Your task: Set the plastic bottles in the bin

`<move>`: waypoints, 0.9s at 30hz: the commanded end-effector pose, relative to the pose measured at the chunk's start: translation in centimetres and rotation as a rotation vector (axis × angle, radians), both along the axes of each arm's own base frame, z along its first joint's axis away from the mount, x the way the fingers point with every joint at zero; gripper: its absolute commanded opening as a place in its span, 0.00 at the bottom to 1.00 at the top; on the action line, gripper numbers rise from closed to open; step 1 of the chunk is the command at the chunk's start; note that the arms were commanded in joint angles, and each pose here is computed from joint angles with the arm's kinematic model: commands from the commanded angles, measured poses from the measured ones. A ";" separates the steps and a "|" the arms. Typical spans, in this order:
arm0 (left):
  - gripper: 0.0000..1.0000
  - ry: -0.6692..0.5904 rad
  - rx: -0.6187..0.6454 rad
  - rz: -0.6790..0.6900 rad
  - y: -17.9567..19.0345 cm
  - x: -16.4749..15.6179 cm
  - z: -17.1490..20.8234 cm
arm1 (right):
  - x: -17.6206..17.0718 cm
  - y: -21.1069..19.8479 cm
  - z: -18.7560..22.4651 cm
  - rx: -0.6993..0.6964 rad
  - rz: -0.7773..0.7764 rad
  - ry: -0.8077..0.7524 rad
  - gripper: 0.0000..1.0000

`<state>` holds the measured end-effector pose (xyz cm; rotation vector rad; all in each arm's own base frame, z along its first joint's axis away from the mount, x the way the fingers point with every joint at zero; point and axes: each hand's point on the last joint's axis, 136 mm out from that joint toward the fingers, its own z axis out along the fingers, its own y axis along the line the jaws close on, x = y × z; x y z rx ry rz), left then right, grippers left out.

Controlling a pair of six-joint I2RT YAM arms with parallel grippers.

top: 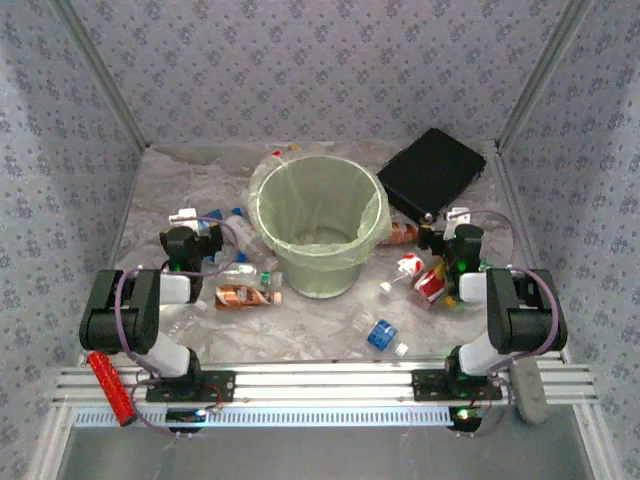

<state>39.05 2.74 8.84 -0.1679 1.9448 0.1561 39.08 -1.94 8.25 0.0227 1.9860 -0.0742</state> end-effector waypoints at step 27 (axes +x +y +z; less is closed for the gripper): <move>1.00 -0.007 -0.008 -0.004 0.2 0.4 0.2 | 0.1 0.1 0.1 0.012 0.006 0.003 1.00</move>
